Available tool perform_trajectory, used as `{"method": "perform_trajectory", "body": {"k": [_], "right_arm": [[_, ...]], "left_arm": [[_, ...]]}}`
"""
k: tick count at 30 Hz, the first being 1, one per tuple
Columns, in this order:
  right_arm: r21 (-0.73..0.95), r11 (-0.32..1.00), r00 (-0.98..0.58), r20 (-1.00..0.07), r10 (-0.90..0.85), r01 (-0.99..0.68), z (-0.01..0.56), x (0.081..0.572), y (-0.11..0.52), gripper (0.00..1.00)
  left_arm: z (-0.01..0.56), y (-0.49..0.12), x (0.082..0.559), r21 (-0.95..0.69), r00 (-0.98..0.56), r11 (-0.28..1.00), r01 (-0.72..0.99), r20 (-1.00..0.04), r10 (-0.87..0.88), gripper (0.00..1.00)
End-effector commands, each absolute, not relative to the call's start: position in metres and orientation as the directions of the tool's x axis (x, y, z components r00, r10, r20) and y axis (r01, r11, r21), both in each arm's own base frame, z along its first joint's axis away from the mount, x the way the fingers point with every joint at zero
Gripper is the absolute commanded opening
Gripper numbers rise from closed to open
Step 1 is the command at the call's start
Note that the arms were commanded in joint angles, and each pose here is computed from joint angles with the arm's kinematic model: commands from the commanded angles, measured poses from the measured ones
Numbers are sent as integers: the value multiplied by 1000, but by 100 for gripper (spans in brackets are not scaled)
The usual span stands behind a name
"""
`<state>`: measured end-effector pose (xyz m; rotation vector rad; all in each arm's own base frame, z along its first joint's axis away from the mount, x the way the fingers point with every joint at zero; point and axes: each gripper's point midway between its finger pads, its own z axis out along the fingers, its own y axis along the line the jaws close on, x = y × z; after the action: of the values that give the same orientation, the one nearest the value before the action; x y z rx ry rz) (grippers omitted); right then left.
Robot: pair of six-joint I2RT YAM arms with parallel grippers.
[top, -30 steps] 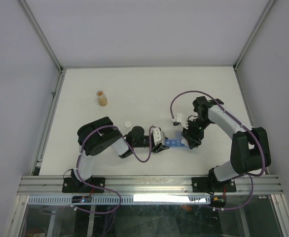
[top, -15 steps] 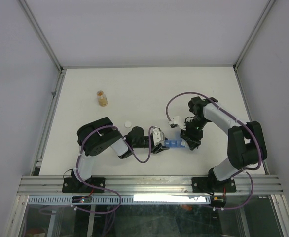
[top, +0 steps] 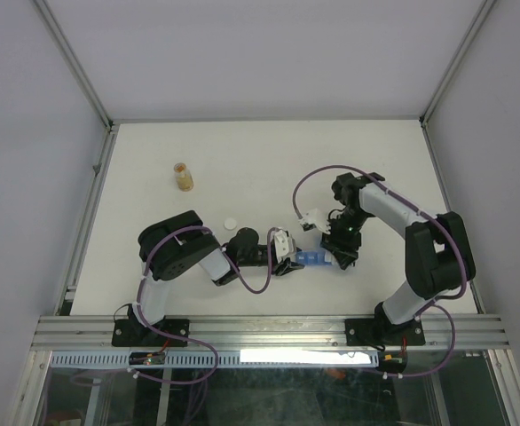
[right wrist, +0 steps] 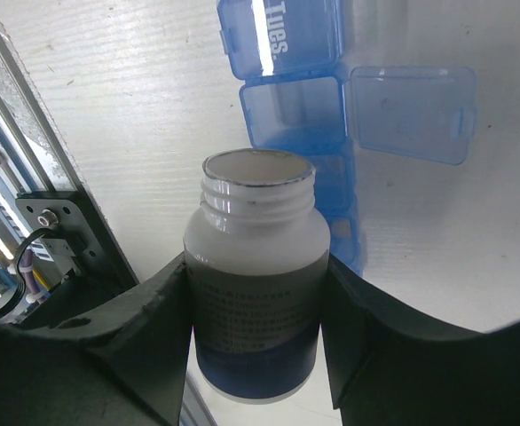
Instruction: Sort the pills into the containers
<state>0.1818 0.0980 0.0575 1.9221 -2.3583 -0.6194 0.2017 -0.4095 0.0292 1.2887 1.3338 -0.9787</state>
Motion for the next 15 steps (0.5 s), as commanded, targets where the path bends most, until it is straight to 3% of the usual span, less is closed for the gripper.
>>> {"method": "perform_trajectory", "body": {"k": [1, 15], "right_arm": [[320, 162, -231, -193, -953, -934, 65, 186, 100, 0], [331, 184, -236, -121, -964, -925, 66, 186, 100, 0]], "left_arm": [[50, -414, 198, 126, 113, 92, 988, -984, 139, 42], [49, -415, 197, 124, 111, 88, 988, -983, 144, 42]]}}
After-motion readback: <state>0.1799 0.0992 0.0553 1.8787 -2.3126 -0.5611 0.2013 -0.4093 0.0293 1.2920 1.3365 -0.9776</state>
